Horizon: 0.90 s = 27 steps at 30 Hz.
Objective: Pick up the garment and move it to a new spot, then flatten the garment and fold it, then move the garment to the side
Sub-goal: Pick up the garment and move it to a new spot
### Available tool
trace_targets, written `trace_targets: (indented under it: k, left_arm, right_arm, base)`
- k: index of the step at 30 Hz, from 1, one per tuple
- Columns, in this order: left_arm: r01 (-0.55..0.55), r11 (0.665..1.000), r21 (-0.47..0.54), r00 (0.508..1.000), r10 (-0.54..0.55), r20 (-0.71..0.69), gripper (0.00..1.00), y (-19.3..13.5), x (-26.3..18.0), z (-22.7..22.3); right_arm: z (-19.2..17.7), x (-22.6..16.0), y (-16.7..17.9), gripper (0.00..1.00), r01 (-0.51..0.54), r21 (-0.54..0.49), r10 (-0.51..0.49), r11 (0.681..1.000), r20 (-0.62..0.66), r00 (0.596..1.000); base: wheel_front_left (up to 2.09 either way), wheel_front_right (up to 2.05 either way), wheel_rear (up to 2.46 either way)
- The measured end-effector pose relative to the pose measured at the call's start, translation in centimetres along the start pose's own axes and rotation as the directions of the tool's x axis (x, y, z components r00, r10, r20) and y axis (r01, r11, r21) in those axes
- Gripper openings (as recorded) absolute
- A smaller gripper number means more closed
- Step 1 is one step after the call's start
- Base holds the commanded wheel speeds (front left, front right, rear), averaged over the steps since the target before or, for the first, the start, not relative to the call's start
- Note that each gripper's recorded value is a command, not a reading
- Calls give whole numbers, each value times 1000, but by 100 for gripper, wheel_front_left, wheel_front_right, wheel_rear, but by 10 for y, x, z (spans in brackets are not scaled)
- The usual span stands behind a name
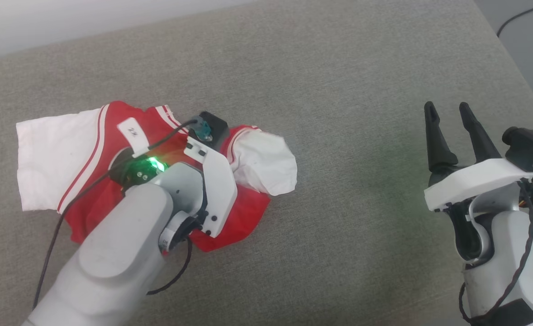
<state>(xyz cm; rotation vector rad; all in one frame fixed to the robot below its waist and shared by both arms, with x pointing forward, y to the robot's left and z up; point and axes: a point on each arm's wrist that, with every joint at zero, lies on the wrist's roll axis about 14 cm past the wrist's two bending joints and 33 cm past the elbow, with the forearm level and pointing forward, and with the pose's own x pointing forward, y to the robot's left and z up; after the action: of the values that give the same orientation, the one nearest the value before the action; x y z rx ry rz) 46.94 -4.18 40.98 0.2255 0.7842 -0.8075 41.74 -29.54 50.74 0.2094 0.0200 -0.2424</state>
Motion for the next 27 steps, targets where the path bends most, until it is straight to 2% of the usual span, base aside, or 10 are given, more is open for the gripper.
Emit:
trace_targets:
  k: [4, 5, 7, 8, 12, 18, 23, 27]
  left_arm:
    - [10, 1000, 7, 999, -10, -38, 0, -1, 6, -11]
    - [11, 1000, 10, 999, -11, -43, 22, -1, 7, -12]
    - [17, 1000, 22, 999, -16, -47, 42, -1, 6, -11]
    - [23, 1000, 18, 999, -22, -47, 100, -2, 5, -11]
    - [30, 1000, -1, 999, -30, -14, 100, -2, -6, 1]
    - [-33, 999, -4, 987, 34, 154, 100, 14, -40, 42]
    - [-109, 993, -46, 954, 117, 276, 100, 37, -78, 56]
    - [-199, 972, -122, 899, 231, 371, 100, 66, -115, 58]
  right_arm:
    - [-2, 5, 6, 100, -15, 3, 15, 1000, -3, 1000]
    - [-2, 6, 7, 100, -19, 4, 19, 1000, 0, 1000]
    - [-3, 7, 10, 100, -26, 6, 26, 1000, -2, 1000]
    - [-2, 7, 12, 100, -30, 5, 30, 1000, -1, 1000]
    - [2, 8, 18, 100, -51, 3, 51, 999, 8, 999]
    - [11, 5, 22, 100, -77, -8, 77, 997, 20, 997]
    - [16, -2, 32, 100, -108, 0, 108, 994, 26, 994]
    - [18, -5, 38, 100, -129, 3, 129, 992, 26, 991]
  base:
    - [0, 0, 0]
    - [0, 0, 0]
    - [0, 0, 0]
    - [0, 0, 0]
    - [0, 0, 0]
    - [0, 0, 0]
    - [0, 0, 0]
    - [0, 0, 0]
